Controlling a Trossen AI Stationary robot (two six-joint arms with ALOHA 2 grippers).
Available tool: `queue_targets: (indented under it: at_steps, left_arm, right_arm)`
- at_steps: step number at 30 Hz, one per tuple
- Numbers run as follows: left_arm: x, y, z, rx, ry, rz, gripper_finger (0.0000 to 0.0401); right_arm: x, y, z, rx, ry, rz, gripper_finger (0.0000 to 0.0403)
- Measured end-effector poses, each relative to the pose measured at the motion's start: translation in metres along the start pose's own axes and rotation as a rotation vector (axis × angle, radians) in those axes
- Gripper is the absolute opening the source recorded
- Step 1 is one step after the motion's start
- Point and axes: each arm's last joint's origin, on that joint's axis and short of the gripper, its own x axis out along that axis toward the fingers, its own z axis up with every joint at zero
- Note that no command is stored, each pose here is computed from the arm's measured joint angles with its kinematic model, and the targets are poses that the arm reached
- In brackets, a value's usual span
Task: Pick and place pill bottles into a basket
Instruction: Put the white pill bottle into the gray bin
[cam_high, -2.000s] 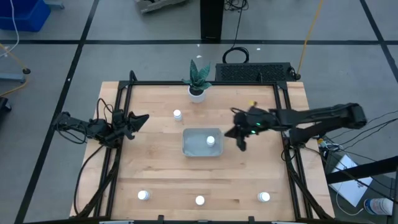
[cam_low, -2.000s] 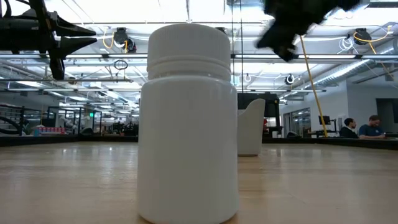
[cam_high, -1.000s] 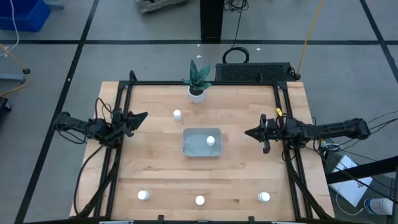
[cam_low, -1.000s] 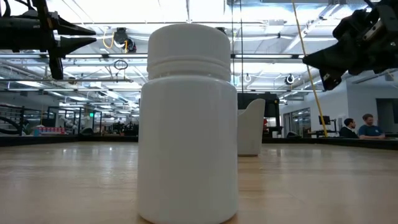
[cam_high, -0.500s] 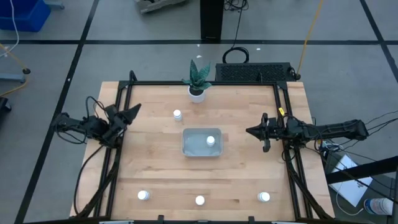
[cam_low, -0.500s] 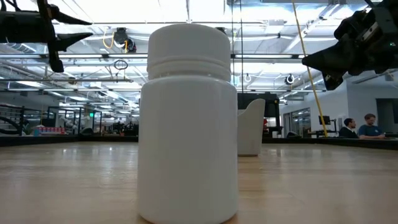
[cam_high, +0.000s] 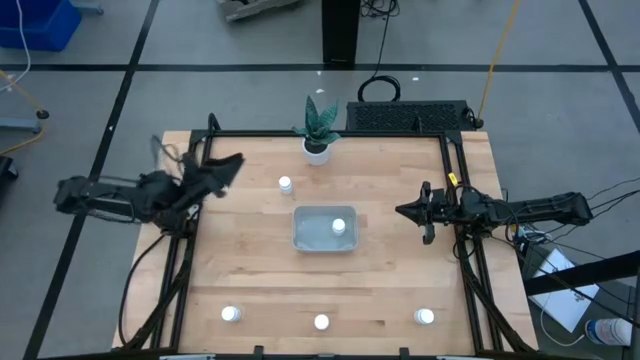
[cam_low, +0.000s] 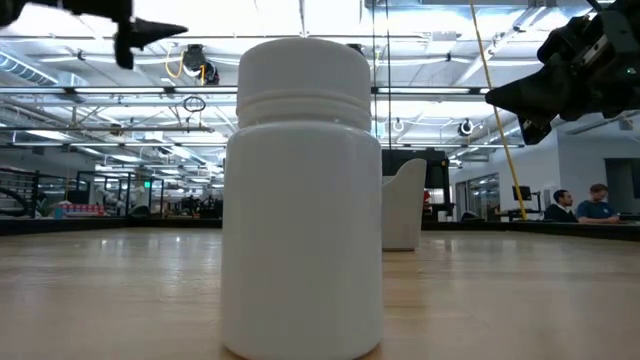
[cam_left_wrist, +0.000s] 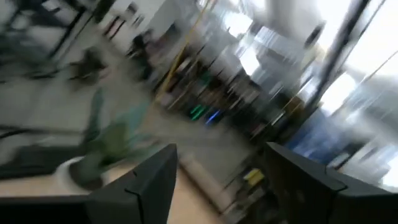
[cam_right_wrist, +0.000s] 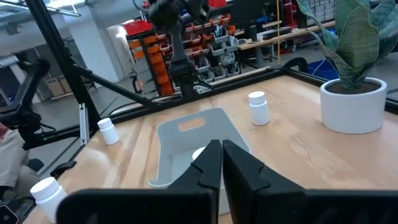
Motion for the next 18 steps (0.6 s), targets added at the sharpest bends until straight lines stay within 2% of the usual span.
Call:
queue_targets:
  at_steps: [5,8,10,12,15,18]
  left_arm:
    - [0.032,0.002,-0.005,0.106,0.236,0.279,0.0282]
    - [0.052,0.01,-0.007,0.135,0.395,0.397,0.0303]
    - [0.066,0.018,-0.011,0.104,0.507,0.464,0.0314]
    - [0.082,0.024,-0.016,0.069,0.59,0.484,0.0321]
    - [0.108,0.025,-0.019,0.095,0.656,0.453,0.0325]
    - [0.131,0.034,-0.026,0.106,0.759,0.487,0.0326]
  right_arm:
    - [0.0,0.0,0.0,0.0,0.0,0.0,0.0007]
    - [0.0,0.0,0.0,0.0,0.0,0.0,0.0007]
    - [0.0,0.0,0.0,0.0,0.0,0.0,0.0008]
    - [0.0,0.0,0.0,0.0,0.0,0.001,0.0008]
    - [0.0,0.0,0.0,0.0,0.0,0.001,0.0006]
    - [0.0,0.0,0.0,0.0,0.0,0.001,0.0004]
